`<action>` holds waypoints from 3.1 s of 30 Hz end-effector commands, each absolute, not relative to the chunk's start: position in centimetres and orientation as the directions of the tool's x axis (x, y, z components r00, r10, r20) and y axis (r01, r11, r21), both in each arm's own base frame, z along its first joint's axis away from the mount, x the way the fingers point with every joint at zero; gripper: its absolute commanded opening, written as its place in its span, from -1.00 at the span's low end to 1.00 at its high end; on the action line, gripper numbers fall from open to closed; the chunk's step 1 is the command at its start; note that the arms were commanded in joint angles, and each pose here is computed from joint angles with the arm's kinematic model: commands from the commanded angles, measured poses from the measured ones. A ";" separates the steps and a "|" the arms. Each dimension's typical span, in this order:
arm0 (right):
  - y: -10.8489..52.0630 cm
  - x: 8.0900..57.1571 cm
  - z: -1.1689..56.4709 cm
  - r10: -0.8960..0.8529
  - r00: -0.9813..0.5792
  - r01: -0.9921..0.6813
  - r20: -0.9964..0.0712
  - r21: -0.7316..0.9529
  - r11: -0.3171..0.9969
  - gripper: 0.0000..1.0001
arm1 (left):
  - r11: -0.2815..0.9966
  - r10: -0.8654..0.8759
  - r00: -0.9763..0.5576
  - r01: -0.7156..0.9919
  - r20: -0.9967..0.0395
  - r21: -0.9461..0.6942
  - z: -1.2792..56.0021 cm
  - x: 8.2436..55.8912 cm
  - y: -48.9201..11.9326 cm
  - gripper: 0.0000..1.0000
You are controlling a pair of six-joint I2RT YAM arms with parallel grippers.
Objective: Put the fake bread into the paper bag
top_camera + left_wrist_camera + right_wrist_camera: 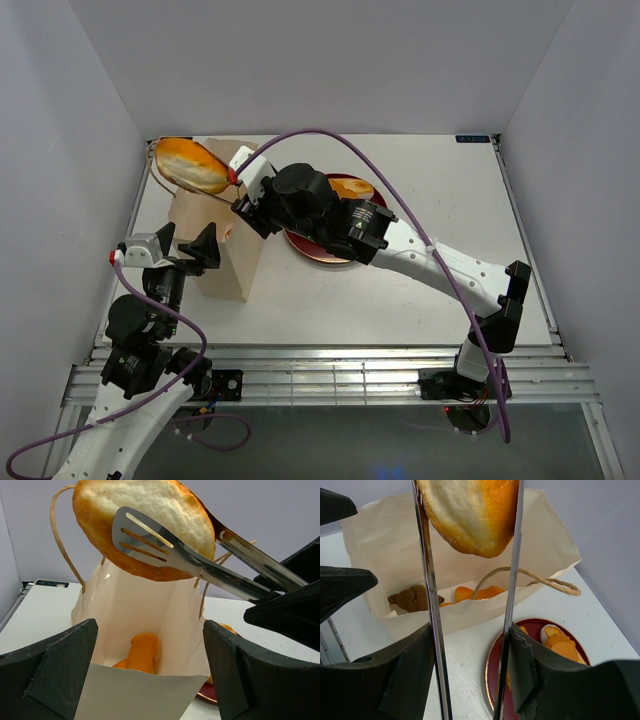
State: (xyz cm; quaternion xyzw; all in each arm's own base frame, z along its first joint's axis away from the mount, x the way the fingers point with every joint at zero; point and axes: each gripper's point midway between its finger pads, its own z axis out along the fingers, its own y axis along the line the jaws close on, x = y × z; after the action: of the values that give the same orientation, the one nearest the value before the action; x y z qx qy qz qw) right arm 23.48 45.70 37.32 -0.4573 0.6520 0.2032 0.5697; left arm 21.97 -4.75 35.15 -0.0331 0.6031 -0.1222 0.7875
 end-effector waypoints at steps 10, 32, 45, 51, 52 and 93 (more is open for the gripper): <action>45.2 23.7 43.0 -0.230 0.122 -0.795 -0.965 -0.234 0.559 0.12 | 0.968 -0.224 0.234 0.167 -0.946 -0.188 34.9 22.2 -5.2 0.93; 44.2 23.9 42.3 -0.260 0.127 -0.781 -0.957 -0.258 0.569 0.34 | 0.968 -0.222 0.229 0.168 -0.948 -0.186 34.8 22.3 -5.3 0.93; 44.1 23.9 42.6 -0.263 0.137 -0.778 -0.955 -0.268 0.568 0.40 | 0.968 -0.221 0.227 0.168 -0.948 -0.185 34.7 22.3 -5.3 0.93; 44.1 23.7 43.3 -0.251 0.150 -0.781 -0.956 -0.270 0.563 0.40 | 0.968 -0.222 0.227 0.166 -0.948 -0.187 34.7 22.3 -5.3 0.93; 44.0 23.8 43.6 -0.247 0.155 -0.778 -0.957 -0.272 0.567 0.40 | 0.968 -0.223 0.229 0.167 -0.948 -0.188 34.8 22.3 -5.3 0.93; 42.8 23.4 44.7 -0.244 0.201 -0.772 -0.949 -0.307 0.556 0.40 | 0.968 -0.221 0.224 0.169 -0.949 -0.186 34.6 22.4 -5.4 0.93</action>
State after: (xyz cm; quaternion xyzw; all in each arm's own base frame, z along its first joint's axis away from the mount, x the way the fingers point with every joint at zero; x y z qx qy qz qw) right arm 23.80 43.99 40.47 -0.4510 0.6277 0.1847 0.6070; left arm 22.10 -4.85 35.03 -0.0317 0.6055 -0.1217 0.7858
